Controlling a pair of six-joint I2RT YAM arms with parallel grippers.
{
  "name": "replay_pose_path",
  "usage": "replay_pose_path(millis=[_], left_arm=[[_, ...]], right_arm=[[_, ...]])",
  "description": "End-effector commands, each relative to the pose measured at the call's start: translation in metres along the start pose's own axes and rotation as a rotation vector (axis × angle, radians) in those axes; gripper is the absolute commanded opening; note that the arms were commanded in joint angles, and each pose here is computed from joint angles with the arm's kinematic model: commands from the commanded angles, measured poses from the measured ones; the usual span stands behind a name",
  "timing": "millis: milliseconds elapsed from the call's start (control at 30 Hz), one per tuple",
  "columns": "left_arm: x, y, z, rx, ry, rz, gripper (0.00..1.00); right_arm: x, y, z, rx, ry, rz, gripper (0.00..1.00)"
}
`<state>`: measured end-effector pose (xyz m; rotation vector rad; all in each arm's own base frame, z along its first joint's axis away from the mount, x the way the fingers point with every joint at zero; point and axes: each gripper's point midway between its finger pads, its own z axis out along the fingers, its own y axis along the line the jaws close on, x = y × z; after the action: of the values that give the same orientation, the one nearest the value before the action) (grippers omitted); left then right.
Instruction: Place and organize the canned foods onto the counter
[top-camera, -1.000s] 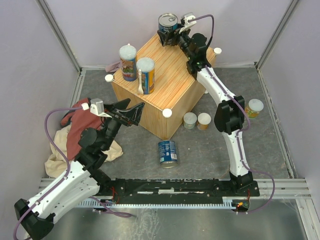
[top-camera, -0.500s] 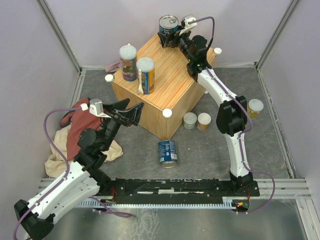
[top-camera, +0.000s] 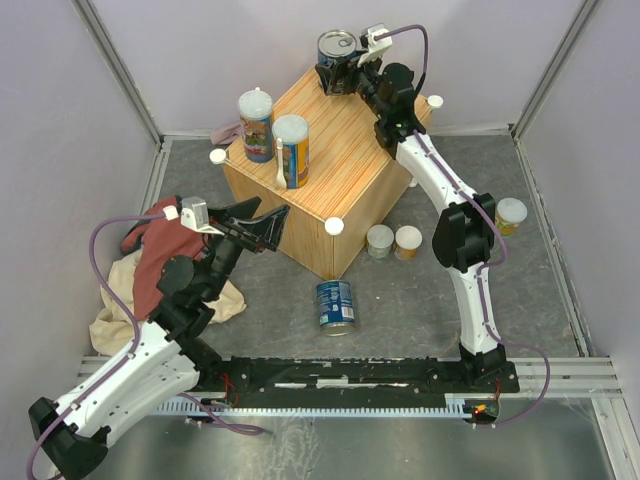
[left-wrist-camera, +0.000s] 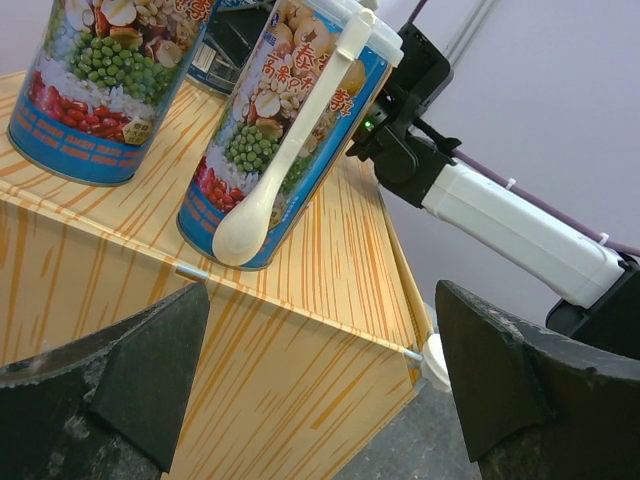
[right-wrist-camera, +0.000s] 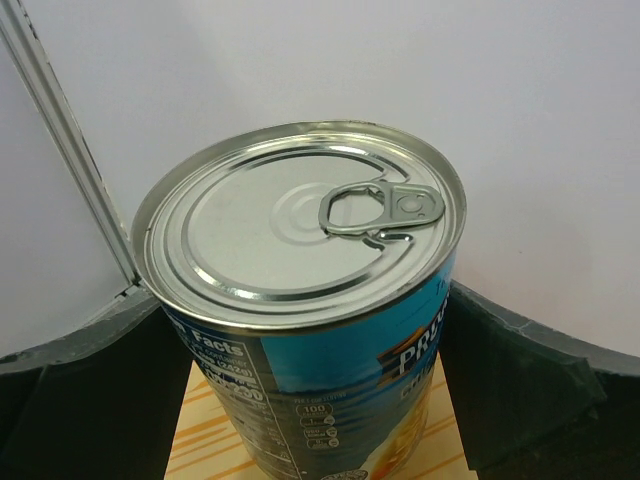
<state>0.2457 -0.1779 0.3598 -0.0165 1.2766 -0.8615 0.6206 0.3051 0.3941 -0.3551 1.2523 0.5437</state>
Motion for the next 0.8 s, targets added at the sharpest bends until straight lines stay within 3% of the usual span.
replay_pose_path(millis=[0,767], left_arm=[[-0.025,-0.013,0.002,0.031,-0.063,-0.017,1.00],[-0.028,-0.013,-0.003,0.010,-0.039,-0.059,0.99]], right_arm=[[-0.037,0.006,-0.001,0.006,-0.019,0.005,0.99],[-0.048,0.008,-0.022,0.027,0.104,0.003,1.00]])
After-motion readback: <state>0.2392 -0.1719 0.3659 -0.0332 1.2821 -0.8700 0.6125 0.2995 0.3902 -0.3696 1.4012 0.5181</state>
